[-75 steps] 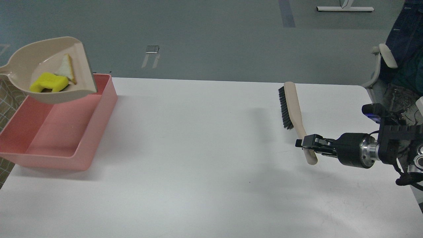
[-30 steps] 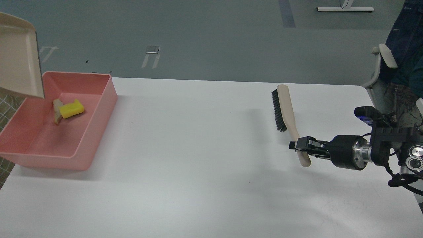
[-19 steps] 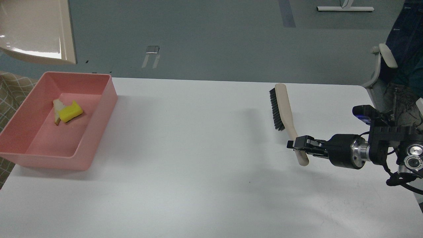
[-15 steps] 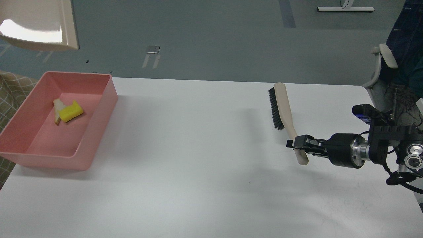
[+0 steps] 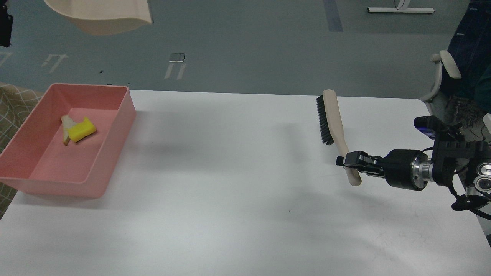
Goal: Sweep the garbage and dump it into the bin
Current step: 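Bring the emptied dustpan back over the table with the left gripper, then lower the dustpan onto the table with the left gripper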
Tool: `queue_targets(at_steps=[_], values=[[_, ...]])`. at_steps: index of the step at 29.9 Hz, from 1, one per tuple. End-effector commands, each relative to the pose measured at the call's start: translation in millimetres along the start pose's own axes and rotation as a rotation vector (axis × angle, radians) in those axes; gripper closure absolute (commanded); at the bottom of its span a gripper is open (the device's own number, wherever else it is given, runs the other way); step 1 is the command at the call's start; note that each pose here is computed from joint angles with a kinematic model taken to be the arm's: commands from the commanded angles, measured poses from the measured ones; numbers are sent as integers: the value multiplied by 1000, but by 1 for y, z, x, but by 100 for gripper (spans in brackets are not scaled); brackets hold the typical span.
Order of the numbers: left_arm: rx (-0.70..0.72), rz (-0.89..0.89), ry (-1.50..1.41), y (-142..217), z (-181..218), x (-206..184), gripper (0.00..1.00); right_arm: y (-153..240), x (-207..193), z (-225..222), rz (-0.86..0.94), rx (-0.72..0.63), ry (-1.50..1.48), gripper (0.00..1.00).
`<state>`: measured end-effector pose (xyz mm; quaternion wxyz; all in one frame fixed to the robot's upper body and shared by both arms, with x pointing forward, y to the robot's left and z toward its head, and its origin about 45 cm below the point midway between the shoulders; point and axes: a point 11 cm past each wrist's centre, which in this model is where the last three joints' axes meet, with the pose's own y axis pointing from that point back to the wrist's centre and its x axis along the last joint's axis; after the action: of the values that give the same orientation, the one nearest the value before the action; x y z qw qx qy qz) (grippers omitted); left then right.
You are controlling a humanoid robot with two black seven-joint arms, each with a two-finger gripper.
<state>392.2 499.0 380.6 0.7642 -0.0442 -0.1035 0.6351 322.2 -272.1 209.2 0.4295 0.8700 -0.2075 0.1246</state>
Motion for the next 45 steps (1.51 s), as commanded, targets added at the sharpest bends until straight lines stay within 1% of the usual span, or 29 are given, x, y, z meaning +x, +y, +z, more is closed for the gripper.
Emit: queue_targets(at_steps=[1, 4, 5, 8, 11, 12, 15, 23, 28, 34, 37, 40, 45], values=[[10, -47, 44, -17, -17, -25, 100, 4, 1, 4, 4, -12, 0, 100], [19, -93, 69, -30, -28, -50, 100, 4, 4, 2, 13, -8, 0, 100], [19, -93, 69, -30, -28, -50, 100, 4, 4, 2, 13, -8, 0, 100], [31, -117, 100, -37, -41, -69, 100, 5, 5, 3, 16, -9, -3, 100], [38, -153, 133, -41, -52, -90, 100, 5, 5, 5, 16, -12, -4, 100], [50, -173, 152, -42, -62, -103, 100, 4, 4, 5, 14, -12, -6, 100], [85, -211, 180, -43, -82, -134, 100, 4, 2, 7, 11, -19, -8, 100], [174, -284, 155, -30, -118, -183, 100, 8, 2, 12, 12, -34, -13, 100], [195, -321, 51, -15, -135, -189, 100, 13, 3, 18, 19, -43, -19, 100], [256, -415, -85, 19, -162, -214, 100, 14, -8, 29, 0, -46, -47, 100], [267, -401, -117, 27, -168, -216, 100, 15, -9, 35, 2, -51, -58, 100], [271, -366, -129, 31, -174, -217, 100, 15, -6, 36, 11, -20, -68, 100], [264, -357, -148, 35, -181, -225, 100, 16, -6, 36, 18, 51, -89, 100]])
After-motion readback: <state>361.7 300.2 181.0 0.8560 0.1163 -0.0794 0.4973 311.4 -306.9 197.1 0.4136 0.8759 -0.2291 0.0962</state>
